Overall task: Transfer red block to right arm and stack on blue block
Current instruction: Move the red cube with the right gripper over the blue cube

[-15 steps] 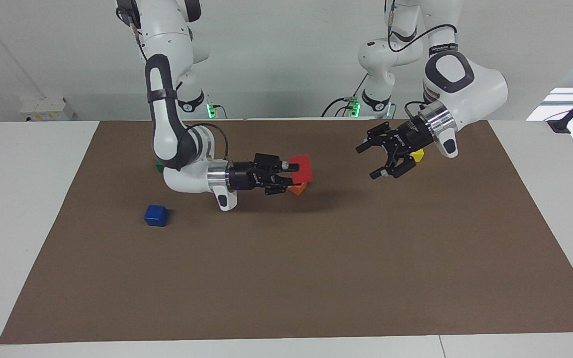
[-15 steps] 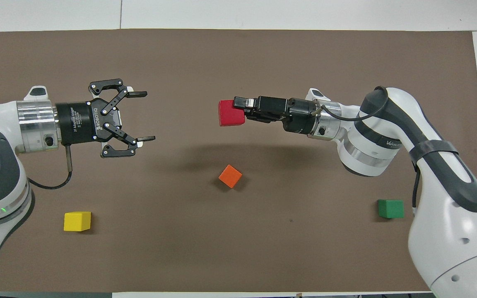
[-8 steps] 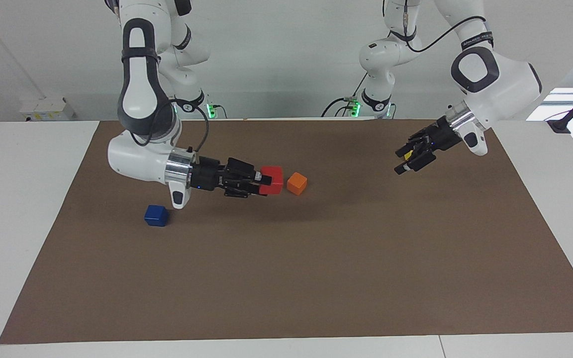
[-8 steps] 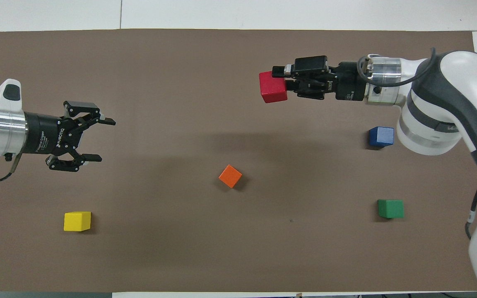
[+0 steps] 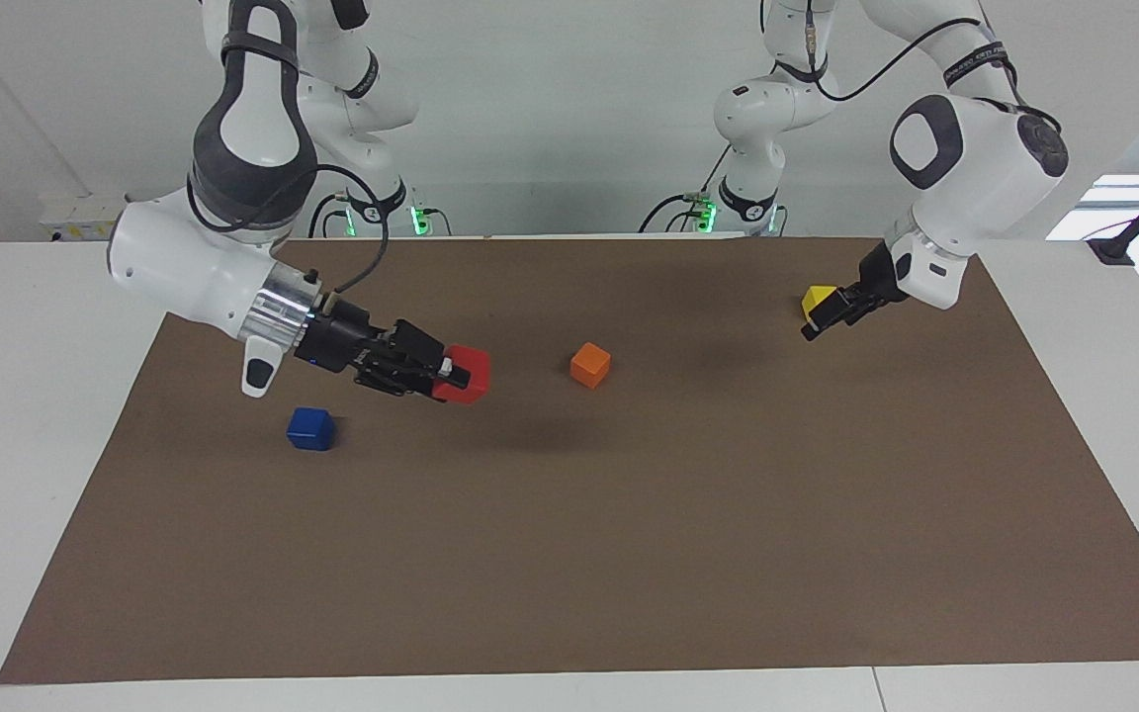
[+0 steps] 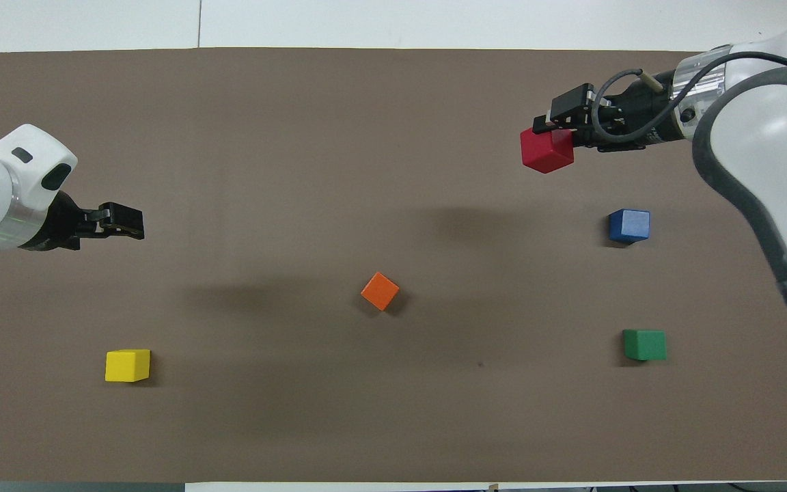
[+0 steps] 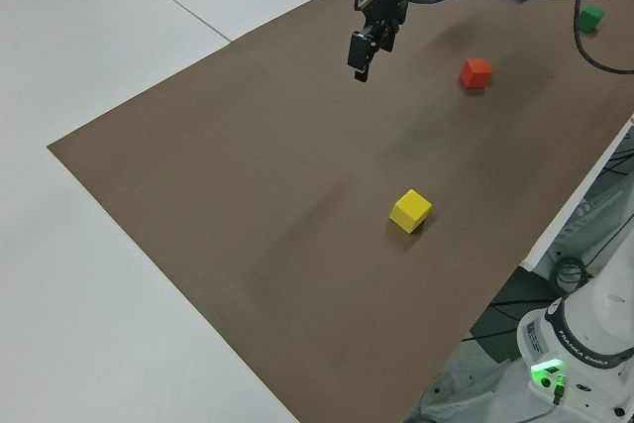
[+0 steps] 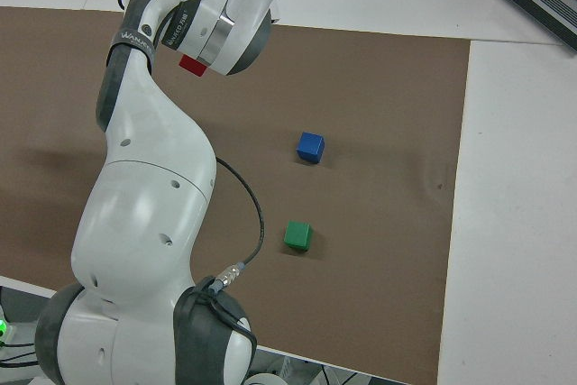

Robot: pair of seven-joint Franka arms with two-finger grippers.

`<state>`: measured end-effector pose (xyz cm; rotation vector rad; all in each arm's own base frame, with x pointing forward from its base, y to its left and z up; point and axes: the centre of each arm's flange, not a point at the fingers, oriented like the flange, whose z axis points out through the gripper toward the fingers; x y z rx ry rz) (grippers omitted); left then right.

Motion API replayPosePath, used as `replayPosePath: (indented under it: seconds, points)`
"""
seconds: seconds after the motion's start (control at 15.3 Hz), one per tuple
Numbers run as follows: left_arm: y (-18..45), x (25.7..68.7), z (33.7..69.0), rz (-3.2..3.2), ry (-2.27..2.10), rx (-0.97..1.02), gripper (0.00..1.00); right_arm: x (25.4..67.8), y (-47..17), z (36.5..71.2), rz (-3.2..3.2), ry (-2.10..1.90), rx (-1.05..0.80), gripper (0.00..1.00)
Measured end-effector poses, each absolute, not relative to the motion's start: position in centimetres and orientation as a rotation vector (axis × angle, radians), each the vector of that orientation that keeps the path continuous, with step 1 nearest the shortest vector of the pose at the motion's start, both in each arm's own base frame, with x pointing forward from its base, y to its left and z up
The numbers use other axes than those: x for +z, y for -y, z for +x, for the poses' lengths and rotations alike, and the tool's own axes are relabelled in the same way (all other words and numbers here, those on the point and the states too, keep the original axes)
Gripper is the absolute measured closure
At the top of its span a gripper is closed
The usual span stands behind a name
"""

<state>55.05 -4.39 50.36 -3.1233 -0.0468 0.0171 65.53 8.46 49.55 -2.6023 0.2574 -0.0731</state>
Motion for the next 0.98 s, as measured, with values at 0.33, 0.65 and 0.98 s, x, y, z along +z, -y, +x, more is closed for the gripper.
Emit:
replayPosePath:
  seconds: [0.33,0.65,0.98]
  points:
    - [3.2,52.9,55.3,-3.026,-0.181,0.045,0.00,48.0,-4.2,65.1,-2.946,-0.157,-0.040,0.44]
    - [0.9,55.6,56.5,-3.010,-0.155,0.115,0.00,45.9,-1.9,64.5,-3.114,-0.079,-0.017,0.44]
    - [-1.8,56.5,57.2,-3.006,-0.086,0.128,0.00,41.5,-1.3,62.5,-3.115,-0.062,-0.154,0.44]
